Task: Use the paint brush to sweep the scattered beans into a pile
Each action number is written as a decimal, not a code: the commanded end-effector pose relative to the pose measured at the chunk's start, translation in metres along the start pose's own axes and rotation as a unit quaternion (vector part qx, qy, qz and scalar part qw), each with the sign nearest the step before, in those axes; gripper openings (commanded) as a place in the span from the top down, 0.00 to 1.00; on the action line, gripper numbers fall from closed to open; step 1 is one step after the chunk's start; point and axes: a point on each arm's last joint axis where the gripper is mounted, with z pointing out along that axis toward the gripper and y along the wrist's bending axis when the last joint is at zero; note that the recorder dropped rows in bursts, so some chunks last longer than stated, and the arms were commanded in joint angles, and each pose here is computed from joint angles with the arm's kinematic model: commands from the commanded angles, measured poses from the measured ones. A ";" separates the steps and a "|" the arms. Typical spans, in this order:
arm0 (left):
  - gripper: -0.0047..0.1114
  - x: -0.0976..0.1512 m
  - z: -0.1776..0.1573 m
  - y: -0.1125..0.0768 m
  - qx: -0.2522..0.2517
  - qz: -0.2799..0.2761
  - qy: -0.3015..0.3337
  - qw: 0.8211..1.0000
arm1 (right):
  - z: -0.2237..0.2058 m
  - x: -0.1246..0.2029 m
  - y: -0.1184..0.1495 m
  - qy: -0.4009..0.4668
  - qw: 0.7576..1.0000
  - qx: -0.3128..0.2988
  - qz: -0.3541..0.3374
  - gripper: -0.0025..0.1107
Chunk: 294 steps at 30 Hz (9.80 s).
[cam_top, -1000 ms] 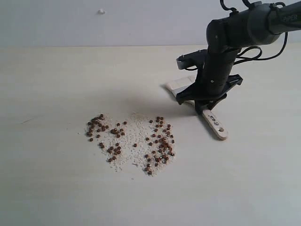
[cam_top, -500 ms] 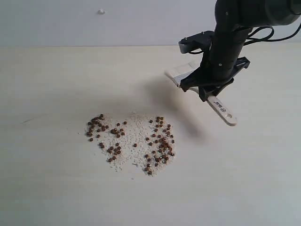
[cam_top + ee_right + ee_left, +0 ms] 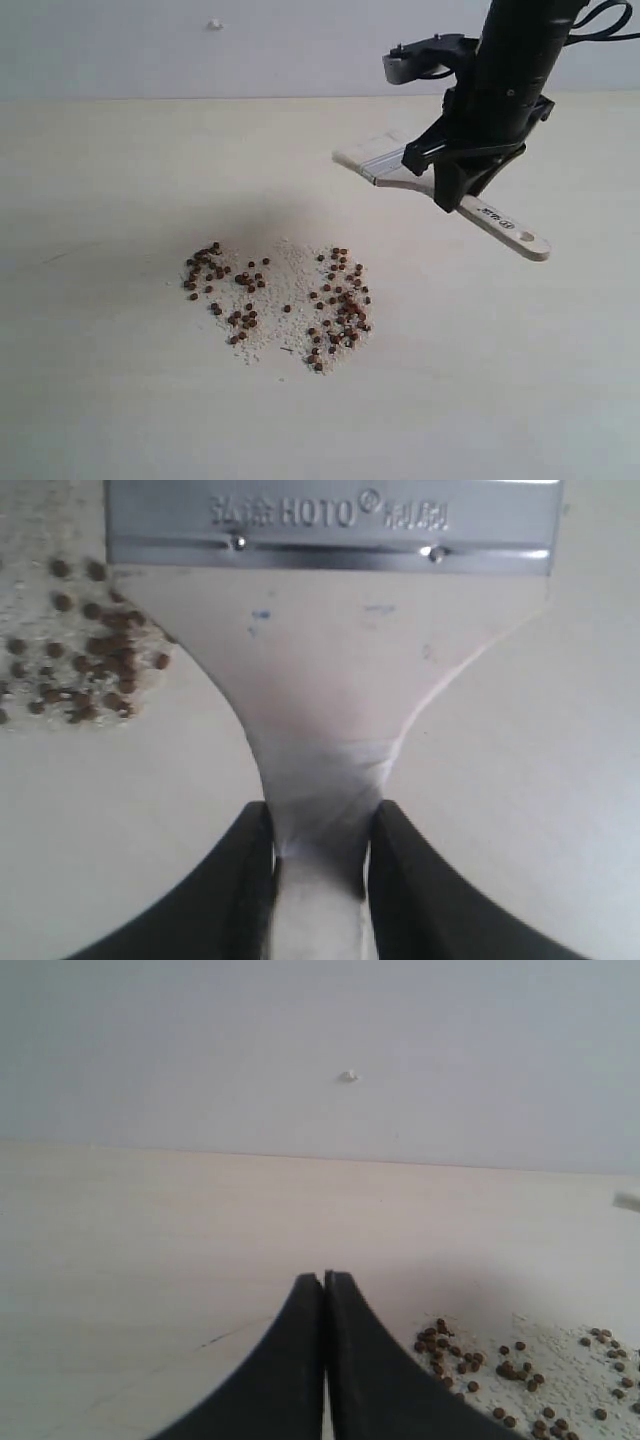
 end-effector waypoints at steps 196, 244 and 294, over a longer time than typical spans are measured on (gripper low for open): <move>0.96 -0.021 0.350 -0.086 0.538 0.129 0.003 0.833 | -0.017 -0.082 0.019 -0.577 0.707 -0.313 -0.264 0.44; 0.96 -0.021 0.352 -0.097 0.533 0.098 -0.002 0.840 | -0.028 -0.079 0.022 -0.581 0.703 -0.312 -0.266 0.98; 0.51 -0.033 0.363 -0.052 0.468 0.082 -0.027 0.880 | -0.039 -0.095 -0.033 -0.570 0.814 0.033 -0.109 0.98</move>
